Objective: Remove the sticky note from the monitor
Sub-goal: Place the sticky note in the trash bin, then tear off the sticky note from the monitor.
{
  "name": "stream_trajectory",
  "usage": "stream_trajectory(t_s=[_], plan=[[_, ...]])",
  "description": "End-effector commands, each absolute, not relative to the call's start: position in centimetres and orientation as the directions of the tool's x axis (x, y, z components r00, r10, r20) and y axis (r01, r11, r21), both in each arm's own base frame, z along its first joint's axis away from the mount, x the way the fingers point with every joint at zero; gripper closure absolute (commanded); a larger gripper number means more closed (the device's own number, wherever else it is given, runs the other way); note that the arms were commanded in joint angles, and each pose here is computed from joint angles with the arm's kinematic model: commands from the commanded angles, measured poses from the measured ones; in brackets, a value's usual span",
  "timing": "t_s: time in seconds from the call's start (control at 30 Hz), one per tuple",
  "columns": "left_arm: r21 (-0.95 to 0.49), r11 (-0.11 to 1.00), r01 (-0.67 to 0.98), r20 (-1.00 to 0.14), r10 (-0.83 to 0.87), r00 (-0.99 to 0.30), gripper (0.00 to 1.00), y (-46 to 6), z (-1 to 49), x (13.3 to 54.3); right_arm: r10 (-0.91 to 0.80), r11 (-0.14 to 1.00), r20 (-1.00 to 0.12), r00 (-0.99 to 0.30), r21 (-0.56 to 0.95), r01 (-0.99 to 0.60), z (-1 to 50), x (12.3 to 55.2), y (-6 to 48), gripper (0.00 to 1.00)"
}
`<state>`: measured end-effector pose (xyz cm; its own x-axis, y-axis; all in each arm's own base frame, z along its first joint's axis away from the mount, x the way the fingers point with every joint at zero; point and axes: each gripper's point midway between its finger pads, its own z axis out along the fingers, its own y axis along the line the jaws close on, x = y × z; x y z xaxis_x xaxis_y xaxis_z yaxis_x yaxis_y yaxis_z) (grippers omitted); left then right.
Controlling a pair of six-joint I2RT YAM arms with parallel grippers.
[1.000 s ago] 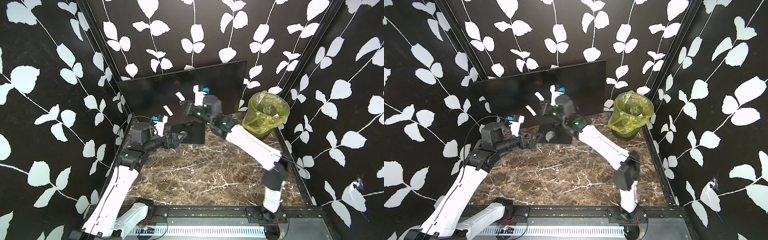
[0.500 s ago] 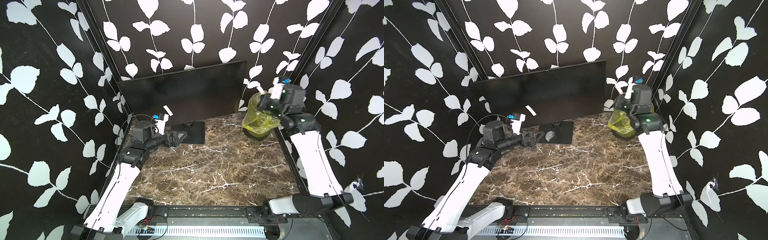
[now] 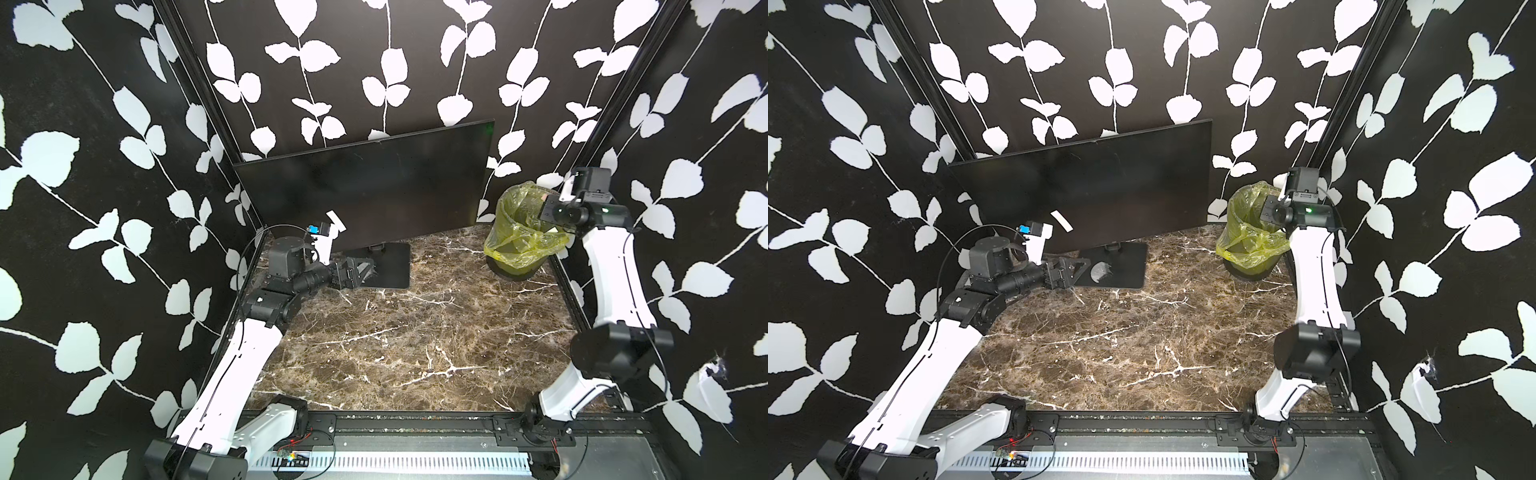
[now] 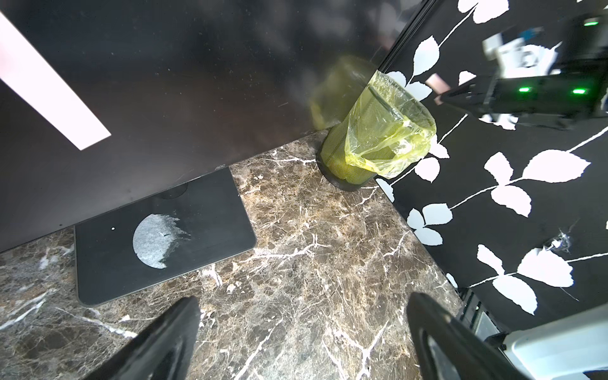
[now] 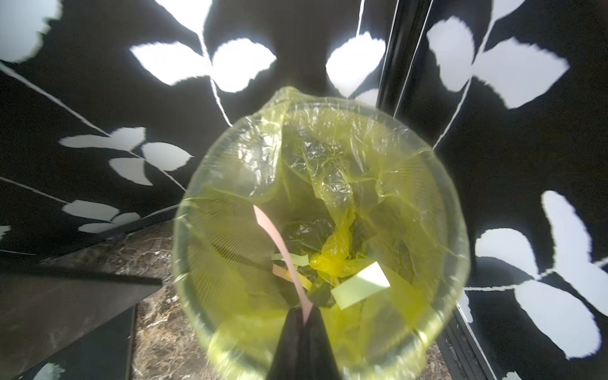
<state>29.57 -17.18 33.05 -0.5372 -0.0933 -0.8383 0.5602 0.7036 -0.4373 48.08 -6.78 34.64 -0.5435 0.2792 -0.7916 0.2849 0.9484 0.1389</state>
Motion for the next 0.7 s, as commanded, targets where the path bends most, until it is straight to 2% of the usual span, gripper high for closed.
stream_trajectory(t_s=[0.0, 0.13, 0.2, 0.23, 0.33, 0.43, 0.6, 0.67], plan=[[-0.402, 0.711, 0.577, -0.864, -0.086, -0.496, 0.01, -16.7, 34.6, 29.1, 0.264, 0.948, -0.816, -0.514, 0.121, 0.294, 36.4, 48.6, -7.5, 0.76], [-0.385, 0.731, 0.563, -0.862, -0.066, -0.503, 0.01, -16.3, 34.0, 29.1, 0.252, 0.953, -0.812, -0.526, 0.115, 0.279, 36.4, 49.2, -7.4, 0.59], [-0.382, 0.735, 0.560, -0.862, -0.066, -0.502, 0.01, -16.2, 34.0, 29.1, 0.240, 0.957, -0.817, -0.524, 0.108, 0.270, 36.7, 49.3, -7.1, 0.45], [-0.382, 0.736, 0.559, -0.862, -0.066, -0.502, 0.01, -16.2, 34.0, 29.1, 0.233, 0.958, -0.819, -0.524, 0.100, 0.269, 36.8, 49.2, -7.1, 0.42], [-0.373, 0.747, 0.551, -0.865, -0.064, -0.498, 0.01, -16.0, 34.1, 29.3, 0.218, 0.961, -0.826, -0.520, 0.089, 0.263, 37.3, 48.9, -6.7, 0.41], [-0.366, 0.759, 0.539, -0.865, -0.063, -0.498, 0.01, -15.5, 34.1, 29.2, 0.164, 0.979, -0.859, -0.484, 0.082, 0.185, 39.1, 48.2, -3.3, 0.41], [-0.394, 0.779, 0.488, -0.854, -0.114, -0.508, 0.01, -13.5, 34.0, 29.3, 0.165, 0.971, -0.895, -0.413, 0.220, -0.089, 42.5, 46.3, 7.1, 0.41], [-0.393, 0.786, 0.477, -0.854, -0.120, -0.507, 0.01, -13.0, 34.0, 29.0, 0.188, 0.934, -0.892, -0.412, 0.292, -0.205, 42.9, 45.6, 12.3, 0.41]])
